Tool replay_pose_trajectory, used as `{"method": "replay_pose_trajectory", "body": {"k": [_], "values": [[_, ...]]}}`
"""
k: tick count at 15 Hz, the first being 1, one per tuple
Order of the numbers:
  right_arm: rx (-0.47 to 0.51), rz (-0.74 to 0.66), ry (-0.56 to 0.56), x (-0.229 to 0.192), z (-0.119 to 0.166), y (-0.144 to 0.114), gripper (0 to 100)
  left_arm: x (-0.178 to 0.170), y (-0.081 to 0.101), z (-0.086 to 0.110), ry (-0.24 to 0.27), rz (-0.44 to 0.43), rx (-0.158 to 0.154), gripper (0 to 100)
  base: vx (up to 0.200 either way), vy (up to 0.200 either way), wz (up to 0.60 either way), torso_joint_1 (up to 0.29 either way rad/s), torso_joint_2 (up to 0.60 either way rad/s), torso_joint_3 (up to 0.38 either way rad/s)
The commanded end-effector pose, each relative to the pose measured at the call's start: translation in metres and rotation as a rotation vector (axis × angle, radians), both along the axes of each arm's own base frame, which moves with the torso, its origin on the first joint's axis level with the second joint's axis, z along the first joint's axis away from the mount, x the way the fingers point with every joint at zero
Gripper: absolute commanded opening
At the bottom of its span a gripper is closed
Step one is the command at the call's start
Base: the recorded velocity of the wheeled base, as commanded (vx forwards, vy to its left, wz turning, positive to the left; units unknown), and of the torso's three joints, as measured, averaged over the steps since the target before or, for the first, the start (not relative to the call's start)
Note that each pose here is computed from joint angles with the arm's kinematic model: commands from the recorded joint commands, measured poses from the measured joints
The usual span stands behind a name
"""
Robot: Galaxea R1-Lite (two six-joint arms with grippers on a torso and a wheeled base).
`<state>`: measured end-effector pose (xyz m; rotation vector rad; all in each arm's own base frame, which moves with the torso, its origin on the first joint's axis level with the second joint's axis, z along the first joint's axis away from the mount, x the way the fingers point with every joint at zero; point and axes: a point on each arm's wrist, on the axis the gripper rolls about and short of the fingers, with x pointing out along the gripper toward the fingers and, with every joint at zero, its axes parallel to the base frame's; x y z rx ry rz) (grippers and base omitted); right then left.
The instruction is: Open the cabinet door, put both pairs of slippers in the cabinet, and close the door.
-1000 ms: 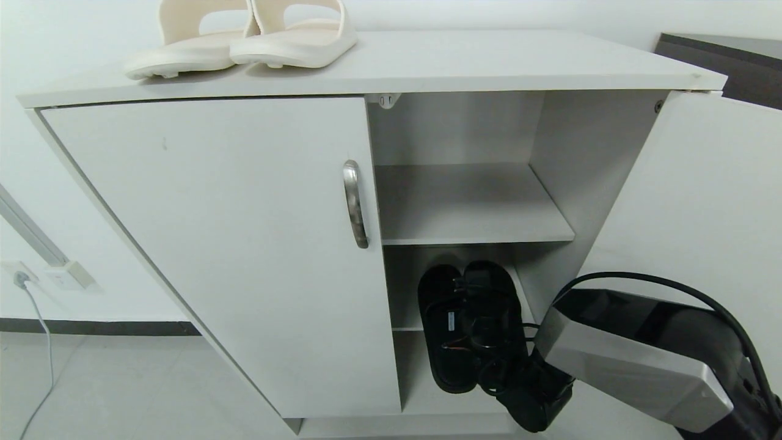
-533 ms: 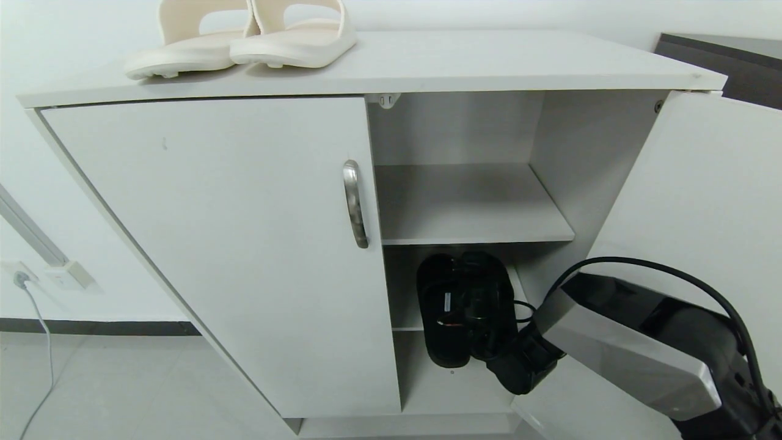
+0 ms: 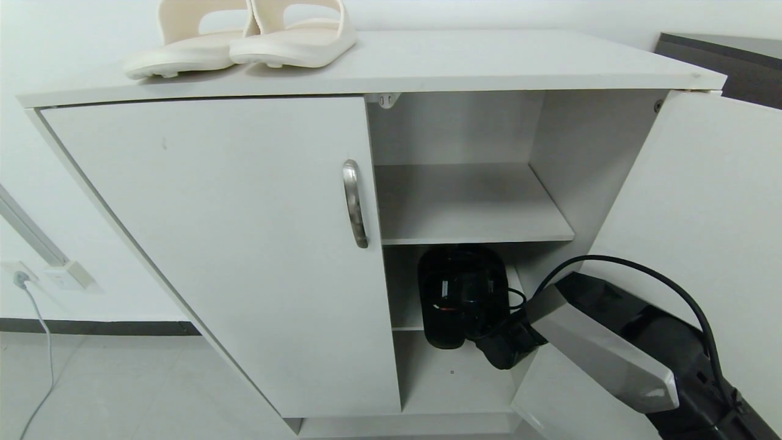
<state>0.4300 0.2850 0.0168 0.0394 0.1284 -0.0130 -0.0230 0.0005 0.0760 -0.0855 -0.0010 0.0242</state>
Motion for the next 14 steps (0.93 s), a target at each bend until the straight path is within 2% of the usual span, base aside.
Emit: {"method": "replay_pose_trajectory", "body": {"k": [1,11,12,14], "values": [[-0.001,-0.008,-0.013,0.0083,-0.0008,0.0000,0,0.0001,0.0000,0.0000,0.002,0.002,0.000,0,0.000,0.000,0.00,0.000,0.00,0.000],[-0.027,-0.014,-0.017,0.0140,-0.0050,-0.0029,0,0.0001,0.0001,0.0000,0.002,0.005,0.000,0,0.000,0.000,0.00,0.000,0.00,0.000],[-0.027,-0.015,-0.017,0.0140,-0.0050,-0.0030,100,0.0001,0.0001,-0.0004,0.002,0.006,0.000,0,0.000,0.000,0.00,0.000,0.00,0.000],[-0.029,-0.015,-0.014,0.0138,-0.0062,-0.0030,100,0.0001,0.0001,-0.0004,0.002,0.005,0.000,0,0.000,0.000,0.00,0.000,0.00,0.000]]}}
